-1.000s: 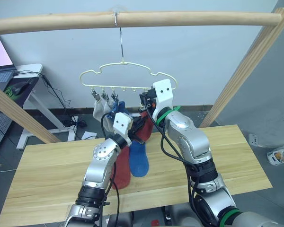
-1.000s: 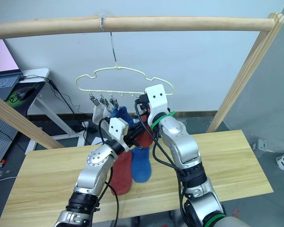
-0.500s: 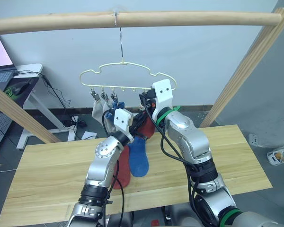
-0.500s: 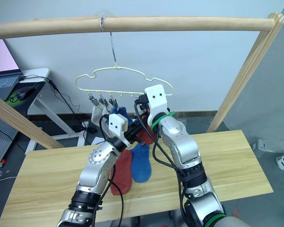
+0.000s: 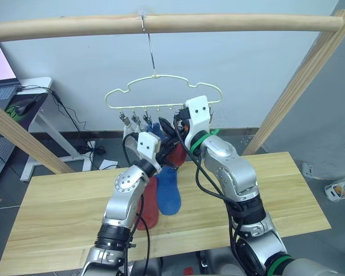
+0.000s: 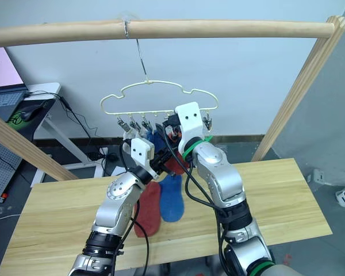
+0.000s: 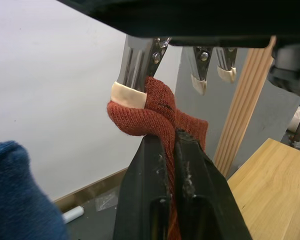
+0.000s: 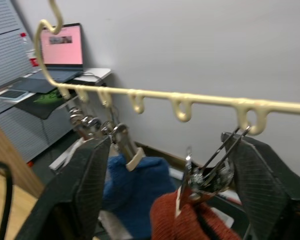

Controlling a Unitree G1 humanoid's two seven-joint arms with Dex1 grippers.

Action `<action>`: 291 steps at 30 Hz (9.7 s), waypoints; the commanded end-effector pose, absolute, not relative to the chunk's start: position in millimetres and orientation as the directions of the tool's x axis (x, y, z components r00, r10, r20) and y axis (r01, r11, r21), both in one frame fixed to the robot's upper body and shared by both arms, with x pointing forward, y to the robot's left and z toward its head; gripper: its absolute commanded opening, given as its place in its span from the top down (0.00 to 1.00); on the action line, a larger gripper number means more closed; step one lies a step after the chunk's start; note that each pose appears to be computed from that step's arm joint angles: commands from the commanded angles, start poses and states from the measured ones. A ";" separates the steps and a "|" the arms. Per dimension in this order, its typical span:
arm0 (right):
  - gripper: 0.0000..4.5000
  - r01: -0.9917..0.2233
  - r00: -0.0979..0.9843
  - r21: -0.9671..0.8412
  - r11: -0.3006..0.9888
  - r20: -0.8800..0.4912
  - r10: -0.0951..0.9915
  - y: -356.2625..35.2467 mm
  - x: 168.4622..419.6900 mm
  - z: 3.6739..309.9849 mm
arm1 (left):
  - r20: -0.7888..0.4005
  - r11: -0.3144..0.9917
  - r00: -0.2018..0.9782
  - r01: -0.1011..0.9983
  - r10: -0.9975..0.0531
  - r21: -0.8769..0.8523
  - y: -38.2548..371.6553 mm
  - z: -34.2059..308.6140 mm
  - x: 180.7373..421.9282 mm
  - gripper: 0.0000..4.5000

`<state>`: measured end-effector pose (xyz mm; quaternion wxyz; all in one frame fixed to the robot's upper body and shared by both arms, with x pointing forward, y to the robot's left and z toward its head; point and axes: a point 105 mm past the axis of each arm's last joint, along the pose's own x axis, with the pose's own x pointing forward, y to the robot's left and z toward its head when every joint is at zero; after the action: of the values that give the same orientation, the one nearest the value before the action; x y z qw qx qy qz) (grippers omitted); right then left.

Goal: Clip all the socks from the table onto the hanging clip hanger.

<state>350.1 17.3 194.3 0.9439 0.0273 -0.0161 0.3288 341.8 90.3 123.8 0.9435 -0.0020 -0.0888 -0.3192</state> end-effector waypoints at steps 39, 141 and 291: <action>0.53 -0.580 0.807 -0.113 0.807 0.054 0.587 -42.8 310.7 189.6 | -0.043 0.545 0.572 0.799 -0.819 0.256 145.7 172.7 278.8 0.00; 0.53 -0.319 0.943 0.065 0.946 0.124 0.309 -23.8 368.8 200.1 | -0.062 0.538 0.564 0.810 -0.823 0.232 150.0 191.5 276.8 0.00; 1.00 -0.492 0.863 0.098 0.865 0.191 0.469 4.0 352.3 241.6 | 0.091 0.653 0.698 0.604 -0.710 0.457 88.7 127.4 320.1 0.99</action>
<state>365.0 -8.0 208.6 0.9731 0.0497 -0.0266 0.2234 318.1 93.7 116.5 0.9036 0.1898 -0.1029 -0.3701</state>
